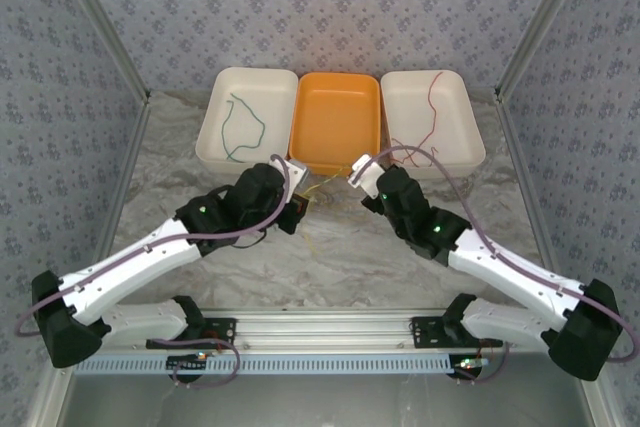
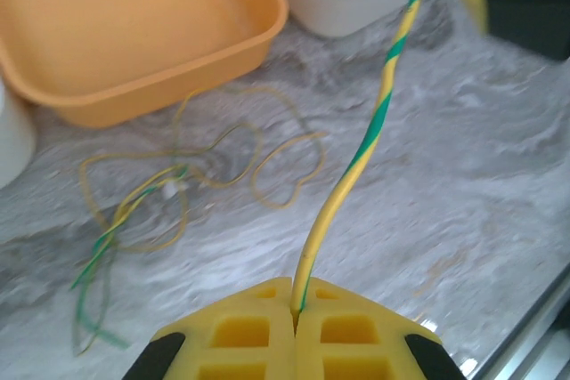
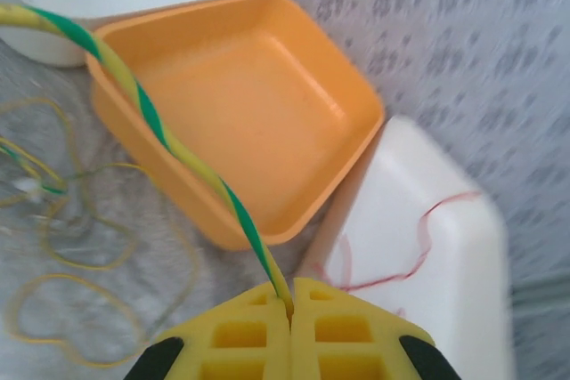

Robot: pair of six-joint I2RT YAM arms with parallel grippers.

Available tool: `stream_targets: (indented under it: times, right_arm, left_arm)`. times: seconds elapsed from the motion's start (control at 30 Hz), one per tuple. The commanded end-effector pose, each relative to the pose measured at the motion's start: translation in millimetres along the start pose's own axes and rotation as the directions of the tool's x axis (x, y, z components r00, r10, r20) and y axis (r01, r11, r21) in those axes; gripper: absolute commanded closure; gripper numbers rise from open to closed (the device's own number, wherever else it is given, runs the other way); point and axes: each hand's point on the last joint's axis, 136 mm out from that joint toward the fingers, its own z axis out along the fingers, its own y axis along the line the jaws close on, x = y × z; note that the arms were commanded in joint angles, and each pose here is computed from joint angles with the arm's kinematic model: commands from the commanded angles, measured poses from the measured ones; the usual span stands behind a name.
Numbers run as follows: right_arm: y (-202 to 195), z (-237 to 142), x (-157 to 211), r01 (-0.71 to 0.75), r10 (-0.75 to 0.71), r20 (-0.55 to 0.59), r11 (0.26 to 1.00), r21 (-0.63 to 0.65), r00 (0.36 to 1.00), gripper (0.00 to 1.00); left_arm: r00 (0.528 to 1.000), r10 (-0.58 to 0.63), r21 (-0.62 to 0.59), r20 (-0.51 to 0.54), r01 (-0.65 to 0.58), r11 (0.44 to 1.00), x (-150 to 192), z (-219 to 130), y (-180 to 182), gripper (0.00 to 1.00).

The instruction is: Untangle the cables

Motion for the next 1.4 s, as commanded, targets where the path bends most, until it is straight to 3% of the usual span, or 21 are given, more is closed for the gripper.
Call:
stream_targets:
  times: [0.0,0.23,0.47,0.5,0.57,0.63,0.7,0.8,0.97,1.17,1.37]
  right_arm:
    - [-41,7,7,0.315,-0.299,-0.101,0.920,0.232,0.949,1.00]
    - [-89,13,6,0.437,-0.398,-0.182,0.826,0.357,0.899,1.00]
    - [-95,3,-21,0.458,-0.458,-0.090,0.815,0.355,0.884,1.00]
    - [-94,0,-26,0.437,-0.443,-0.065,0.829,0.348,0.894,0.92]
    - [-101,-10,-37,0.315,-0.334,0.001,0.892,0.325,0.943,0.61]
    - [-107,-26,-49,0.134,-0.161,0.091,0.958,0.255,0.983,0.49]
    - [-111,-44,-59,-0.073,0.049,0.163,0.986,0.149,0.986,0.45]
    - [-118,-67,-65,-0.342,0.329,0.203,0.939,0.032,0.922,0.42]
    - [-118,-86,-46,-0.660,0.660,0.155,0.749,-0.054,0.735,0.38]
    - [-124,-111,-30,-0.805,0.805,0.174,0.586,-0.092,0.566,0.36]
    - [-114,-128,-18,-0.848,0.858,0.160,0.510,-0.145,0.488,0.37]
  left_arm:
    - [0.989,0.070,-0.047,-0.129,-0.077,0.996,24,-26,18,1.00]
    - [0.959,0.125,0.005,-0.255,-0.128,0.992,47,-22,14,1.00]
    - [0.940,0.145,0.057,-0.309,-0.134,0.989,54,-3,4,1.00]
    - [0.940,0.146,0.066,-0.309,-0.131,0.989,54,-1,2,1.00]
    - [0.944,0.138,0.088,-0.300,-0.116,0.989,51,5,-3,1.00]
    - [0.955,0.115,0.106,-0.272,-0.090,0.990,46,10,-8,1.00]
    - [0.970,0.065,0.101,-0.232,-0.043,0.994,39,17,-10,1.00]
    - [0.989,-0.031,0.117,-0.142,0.048,0.992,20,29,-16,1.00]
    - [0.985,-0.170,0.148,-0.026,0.172,0.974,-9,37,-18,1.00]
    - [0.956,-0.288,0.187,0.047,0.275,0.943,-40,35,-7,1.00]
    - [0.900,-0.410,0.302,0.148,0.353,0.885,-89,23,9,1.00]
